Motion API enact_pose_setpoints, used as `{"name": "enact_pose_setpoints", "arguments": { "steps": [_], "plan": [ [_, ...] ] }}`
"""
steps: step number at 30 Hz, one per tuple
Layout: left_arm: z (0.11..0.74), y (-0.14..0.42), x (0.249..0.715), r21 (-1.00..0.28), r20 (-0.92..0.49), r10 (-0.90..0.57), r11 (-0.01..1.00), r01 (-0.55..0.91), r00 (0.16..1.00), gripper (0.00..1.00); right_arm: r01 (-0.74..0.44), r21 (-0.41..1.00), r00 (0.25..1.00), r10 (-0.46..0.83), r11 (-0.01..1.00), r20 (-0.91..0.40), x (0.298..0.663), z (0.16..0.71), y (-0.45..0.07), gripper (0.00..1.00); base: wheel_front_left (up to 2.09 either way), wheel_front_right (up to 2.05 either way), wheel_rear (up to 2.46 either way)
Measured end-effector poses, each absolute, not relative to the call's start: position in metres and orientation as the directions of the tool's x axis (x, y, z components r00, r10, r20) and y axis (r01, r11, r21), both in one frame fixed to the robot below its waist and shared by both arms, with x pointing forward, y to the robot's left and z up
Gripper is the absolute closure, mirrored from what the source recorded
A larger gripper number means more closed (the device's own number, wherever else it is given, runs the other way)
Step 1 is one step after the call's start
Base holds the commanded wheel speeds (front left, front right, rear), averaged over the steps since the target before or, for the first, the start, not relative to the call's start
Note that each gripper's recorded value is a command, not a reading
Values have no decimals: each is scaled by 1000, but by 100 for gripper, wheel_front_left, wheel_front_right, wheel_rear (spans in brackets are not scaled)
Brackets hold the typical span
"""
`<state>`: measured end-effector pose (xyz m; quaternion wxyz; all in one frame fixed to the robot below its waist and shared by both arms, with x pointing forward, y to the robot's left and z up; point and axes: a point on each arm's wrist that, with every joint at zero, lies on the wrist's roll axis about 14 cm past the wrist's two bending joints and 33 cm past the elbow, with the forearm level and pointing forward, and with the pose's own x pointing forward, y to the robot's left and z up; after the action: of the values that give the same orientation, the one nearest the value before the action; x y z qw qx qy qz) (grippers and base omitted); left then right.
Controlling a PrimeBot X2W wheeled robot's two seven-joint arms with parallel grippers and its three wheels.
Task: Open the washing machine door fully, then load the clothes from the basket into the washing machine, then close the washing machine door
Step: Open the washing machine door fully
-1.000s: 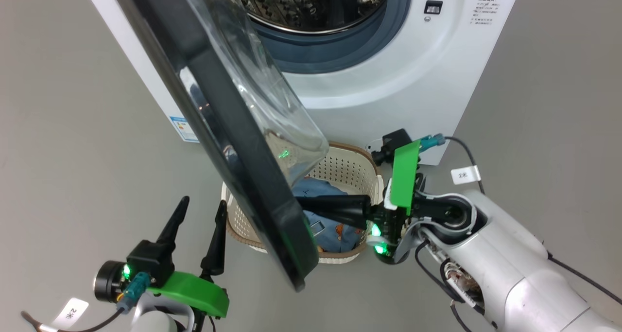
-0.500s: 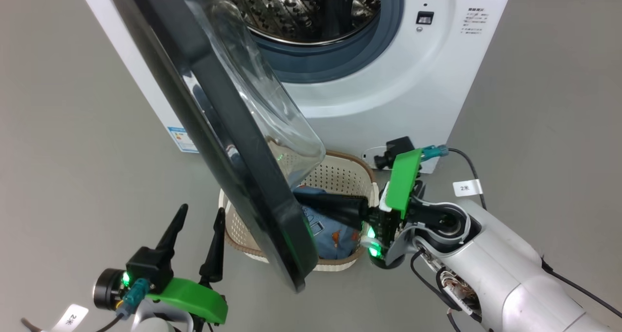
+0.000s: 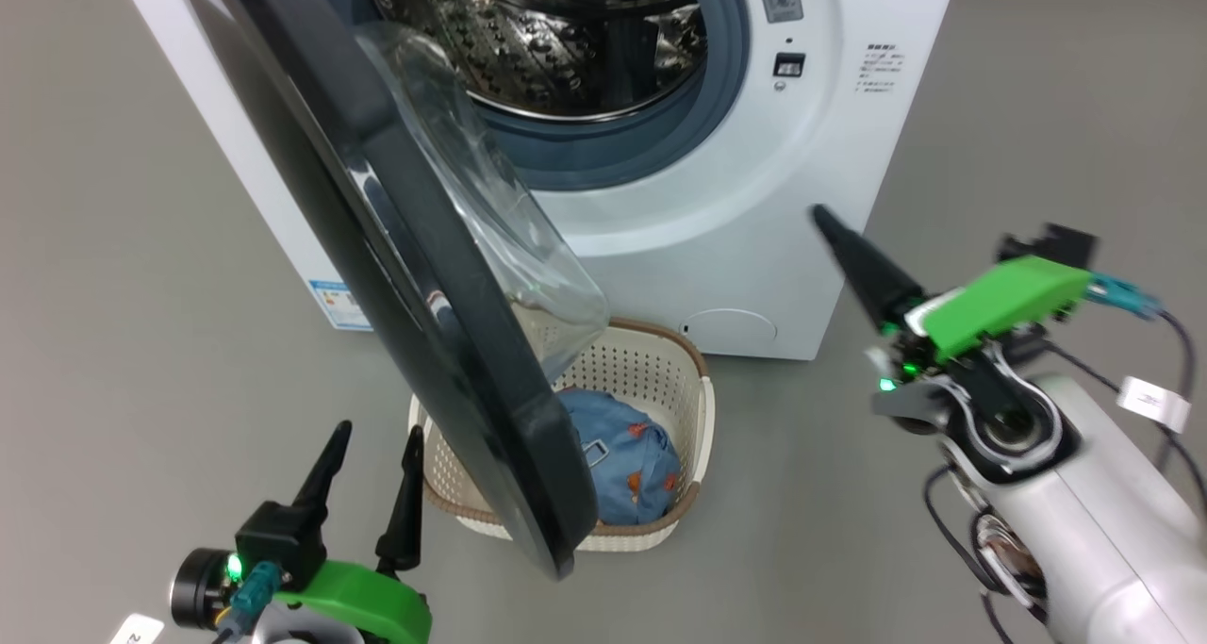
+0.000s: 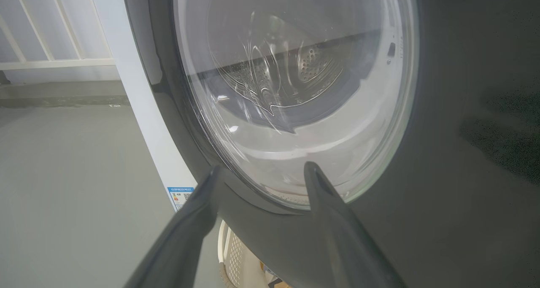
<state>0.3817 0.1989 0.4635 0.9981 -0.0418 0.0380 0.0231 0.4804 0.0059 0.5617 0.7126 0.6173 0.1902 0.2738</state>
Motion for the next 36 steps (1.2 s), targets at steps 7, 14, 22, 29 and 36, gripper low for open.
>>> {"name": "enact_pose_setpoints", "arguments": {
  "steps": [7, 14, 22, 29, 36],
  "plan": [
    [469, 196, 377, -74, -60, 29, 997, -34, 998, 0, -212, 917, 921, 384, 337, 71, 476, 550, -67, 0, 0, 0, 0],
    [467, 192, 366, -73, -66, 21, 997, -26, 998, 0, -235, 733, 962, 263, 638, 80, 459, 537, -119, 0, 0, 0, 0],
    [466, 187, 359, -64, -67, 6, 998, -10, 998, 0, -169, 392, 986, 147, 904, 84, 433, 526, -179, 0, 0, 0, 0],
    [464, 178, 359, -66, -72, -19, 998, 14, 997, 0, -111, 269, 994, 113, 957, 10, 390, 490, -182, 0, 0, 0, 0],
    [461, 176, 360, -68, -78, -21, 998, 16, 997, 0, -93, 189, 995, 100, 978, -30, 362, 483, -178, 0, 0, 0, 0]
  ]
}}
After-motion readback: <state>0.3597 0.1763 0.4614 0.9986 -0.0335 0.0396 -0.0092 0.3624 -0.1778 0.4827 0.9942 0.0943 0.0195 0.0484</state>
